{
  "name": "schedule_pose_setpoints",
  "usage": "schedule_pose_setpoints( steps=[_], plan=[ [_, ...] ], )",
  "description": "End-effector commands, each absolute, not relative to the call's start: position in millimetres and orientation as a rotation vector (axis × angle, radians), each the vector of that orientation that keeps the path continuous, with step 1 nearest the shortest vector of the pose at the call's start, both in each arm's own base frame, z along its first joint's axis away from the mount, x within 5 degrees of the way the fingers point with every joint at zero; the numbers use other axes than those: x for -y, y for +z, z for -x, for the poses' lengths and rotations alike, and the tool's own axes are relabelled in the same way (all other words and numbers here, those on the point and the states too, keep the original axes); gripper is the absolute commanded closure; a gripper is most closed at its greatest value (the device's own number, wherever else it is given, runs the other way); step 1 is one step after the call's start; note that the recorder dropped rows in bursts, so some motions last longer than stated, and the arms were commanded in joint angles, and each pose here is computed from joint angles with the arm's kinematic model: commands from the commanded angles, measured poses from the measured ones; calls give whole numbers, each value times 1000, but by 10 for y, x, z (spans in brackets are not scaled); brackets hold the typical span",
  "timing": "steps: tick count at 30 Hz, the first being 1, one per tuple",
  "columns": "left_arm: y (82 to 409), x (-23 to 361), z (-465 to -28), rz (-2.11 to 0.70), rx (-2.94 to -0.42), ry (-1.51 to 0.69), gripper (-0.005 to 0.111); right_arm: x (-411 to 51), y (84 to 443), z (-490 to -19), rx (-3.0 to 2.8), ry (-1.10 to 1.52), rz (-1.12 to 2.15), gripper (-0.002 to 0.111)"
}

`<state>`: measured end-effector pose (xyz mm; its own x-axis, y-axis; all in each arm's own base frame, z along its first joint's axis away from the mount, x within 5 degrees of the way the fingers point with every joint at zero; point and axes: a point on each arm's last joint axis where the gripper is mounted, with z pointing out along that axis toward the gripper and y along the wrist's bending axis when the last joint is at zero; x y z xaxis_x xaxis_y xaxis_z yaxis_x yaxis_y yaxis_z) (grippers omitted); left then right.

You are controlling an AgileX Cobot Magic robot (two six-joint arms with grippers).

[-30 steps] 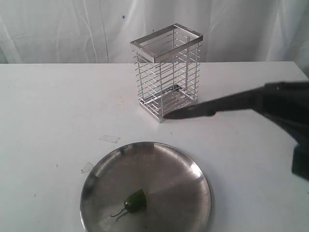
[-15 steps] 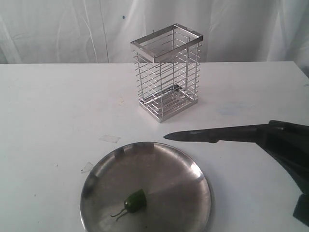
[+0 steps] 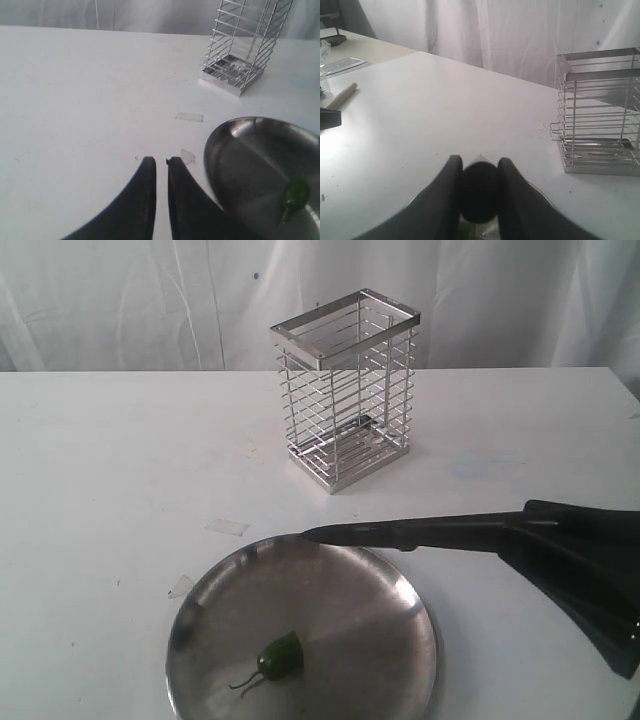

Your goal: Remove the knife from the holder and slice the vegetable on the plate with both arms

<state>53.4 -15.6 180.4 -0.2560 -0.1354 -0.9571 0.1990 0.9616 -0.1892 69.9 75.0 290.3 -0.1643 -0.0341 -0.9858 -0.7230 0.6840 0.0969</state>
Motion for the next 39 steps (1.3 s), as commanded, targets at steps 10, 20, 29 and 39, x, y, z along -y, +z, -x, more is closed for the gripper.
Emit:
schedule_pose_setpoints(
  steps=[10, 20, 29, 39],
  plan=[
    [2154, 165, -519, 326, -1594, -743, 91, -781, 2967, -660, -1542, 712, 661, 103],
    [2731, 612, -441, -396, -1858, -943, 104, -768, 3090, -668, -1445, 655, 676, 103],
    [2625, 1113, -1285, -413, -2061, -869, 103, -911, 3458, -753, -1368, 693, 656, 103],
    [2930, 1438, -1729, -562, -1882, -862, 103, -1349, 3368, -1084, -1421, 751, 576, 103]
  ],
)
